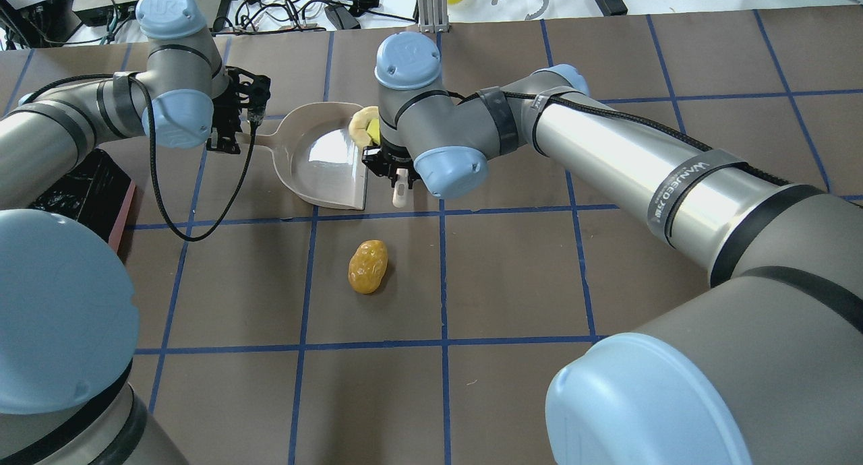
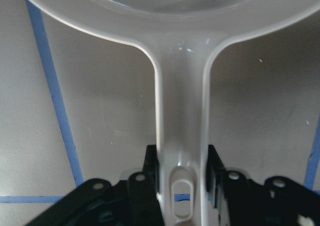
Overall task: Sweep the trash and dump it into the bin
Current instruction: 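Sweep the sponge and crumpled item into the dustpan with the right gripper's brush, then move the brush behind the tan potato and sweep it toward the dustpan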
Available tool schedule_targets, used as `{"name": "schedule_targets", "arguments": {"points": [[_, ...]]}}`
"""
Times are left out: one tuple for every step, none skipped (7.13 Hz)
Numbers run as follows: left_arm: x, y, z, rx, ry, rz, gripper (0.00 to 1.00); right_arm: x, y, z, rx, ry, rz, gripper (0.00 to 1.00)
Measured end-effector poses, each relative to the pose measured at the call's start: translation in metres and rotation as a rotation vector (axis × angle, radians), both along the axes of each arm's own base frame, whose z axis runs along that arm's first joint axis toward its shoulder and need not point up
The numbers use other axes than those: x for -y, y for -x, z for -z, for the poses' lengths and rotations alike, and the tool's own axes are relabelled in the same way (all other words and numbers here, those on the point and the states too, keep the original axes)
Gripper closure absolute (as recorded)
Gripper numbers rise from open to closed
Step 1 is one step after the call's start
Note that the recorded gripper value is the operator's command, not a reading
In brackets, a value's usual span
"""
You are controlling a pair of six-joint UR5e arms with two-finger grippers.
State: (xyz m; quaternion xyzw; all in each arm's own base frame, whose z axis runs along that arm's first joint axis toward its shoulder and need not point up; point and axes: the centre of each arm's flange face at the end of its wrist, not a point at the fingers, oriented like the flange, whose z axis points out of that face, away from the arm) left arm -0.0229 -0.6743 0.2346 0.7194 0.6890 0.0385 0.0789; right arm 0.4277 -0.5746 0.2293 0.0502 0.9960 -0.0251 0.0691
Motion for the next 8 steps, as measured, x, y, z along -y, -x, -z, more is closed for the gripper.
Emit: {"name": "schedule_targets", "arguments": {"points": [[0.0,0.0,0.0,0.001,0.0,0.0,1.0,-0.007,-0.014,0.0,0.016,-0.009,0.019,1.0],[0.0,0.0,0.0,0.001,0.0,0.0,1.0,-0.015,-0.026,-0.001,0.027,-0.014,0.038,1.0],[0.0,0.0,0.0,0.001,0.0,0.0,1.0,-0.024,-0.038,-0.002,0.038,-0.014,0.059,1.0],[0.0,0.0,0.0,0.001,0.0,0.0,1.0,-0.033,-0.051,-0.004,0.053,-0.014,0.08,1.0],[0.0,0.0,0.0,0.001,0.001,0.0,1.0,-0.039,-0.061,-0.007,0.078,-0.016,0.103,1.0],[0.0,0.0,-0.001,0.001,0.003,-0.001,1.0,-0.043,-0.07,-0.012,0.103,-0.017,0.125,1.0],[0.0,0.0,-0.002,0.0,0.005,-0.002,1.0,-0.049,-0.08,-0.017,0.118,-0.019,0.14,1.0],[0.0,0.0,-0.003,0.0,0.008,-0.003,1.0,-0.058,-0.091,-0.021,0.123,-0.024,0.148,1.0]]}}
